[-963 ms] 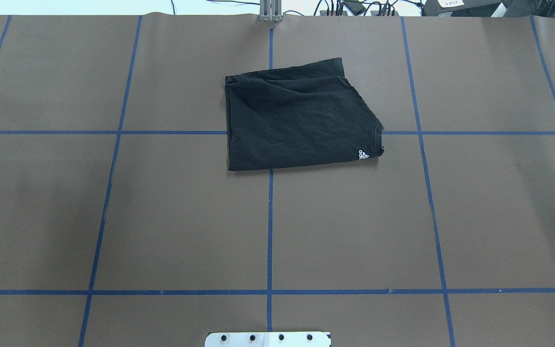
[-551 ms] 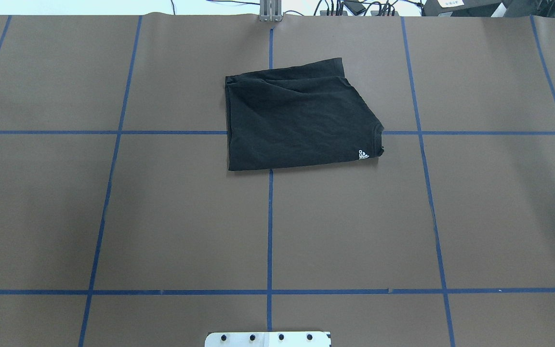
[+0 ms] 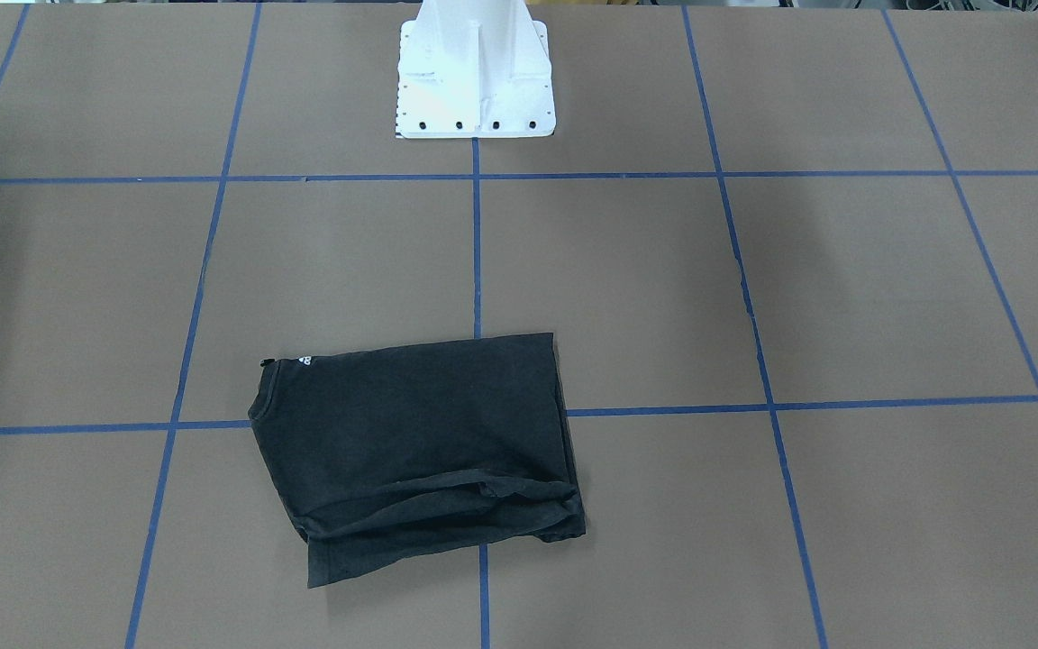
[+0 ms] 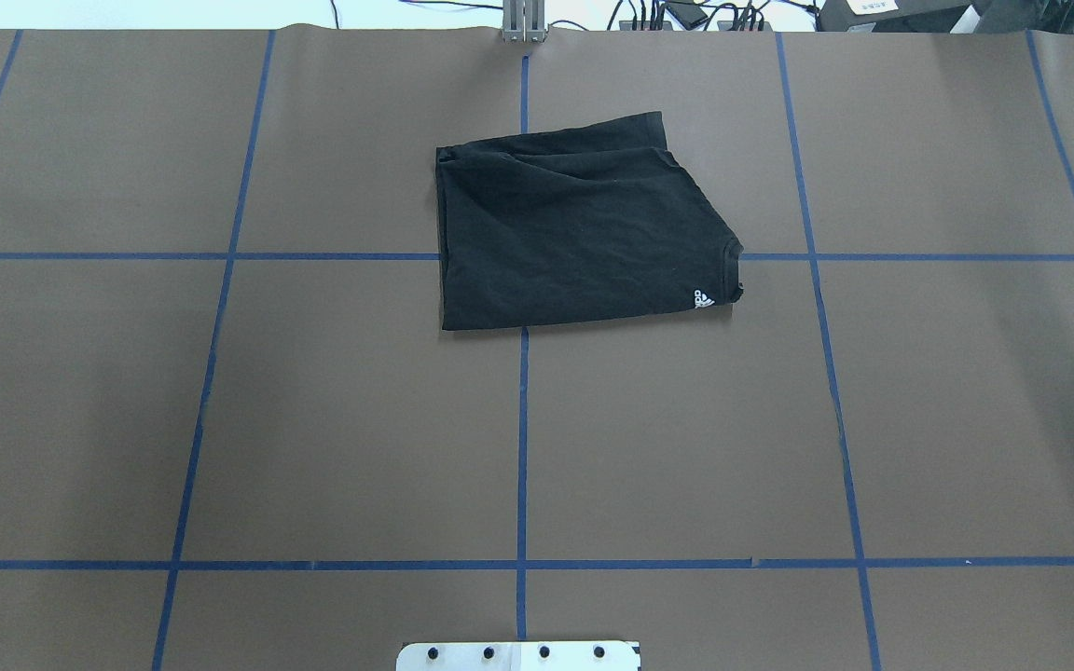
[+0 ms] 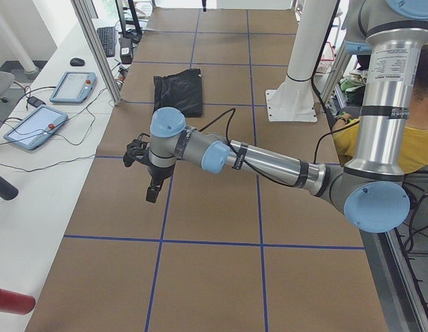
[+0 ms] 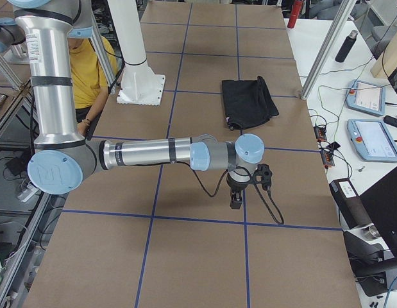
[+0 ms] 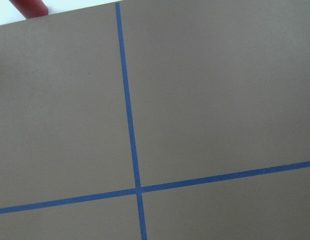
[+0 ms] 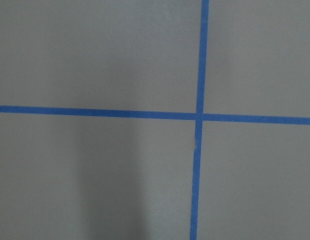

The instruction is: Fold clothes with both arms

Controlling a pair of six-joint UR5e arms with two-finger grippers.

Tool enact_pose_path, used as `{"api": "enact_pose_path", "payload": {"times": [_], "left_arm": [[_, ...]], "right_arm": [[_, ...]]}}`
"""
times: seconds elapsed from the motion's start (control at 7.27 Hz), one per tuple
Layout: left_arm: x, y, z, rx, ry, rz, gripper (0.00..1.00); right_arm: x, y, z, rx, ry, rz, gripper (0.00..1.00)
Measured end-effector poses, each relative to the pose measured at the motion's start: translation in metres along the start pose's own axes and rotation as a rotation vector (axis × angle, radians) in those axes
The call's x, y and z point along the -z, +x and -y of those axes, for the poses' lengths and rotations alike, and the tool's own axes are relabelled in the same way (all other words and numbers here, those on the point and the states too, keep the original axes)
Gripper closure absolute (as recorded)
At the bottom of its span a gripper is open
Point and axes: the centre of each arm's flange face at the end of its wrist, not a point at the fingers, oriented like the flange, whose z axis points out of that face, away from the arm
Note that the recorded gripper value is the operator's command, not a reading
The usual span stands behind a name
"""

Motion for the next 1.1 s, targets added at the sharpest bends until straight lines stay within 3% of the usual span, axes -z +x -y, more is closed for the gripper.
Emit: {"api": "enact_pose_path", "payload": {"times": [0.69, 1.1], "left_arm": [[0.001, 0.003, -0.008, 0.029, -0.044, -0.002, 0.0], [-0.004, 0.003, -0.008, 0.028, -0.053, -0.005, 0.0]], "right_arm": [[-0.009, 0.011, -0.04, -0.017, -0.02, -0.008, 0.0], [-0.002, 0.0, -0.037, 0.007, -0.001, 0.023, 0.0]]}}
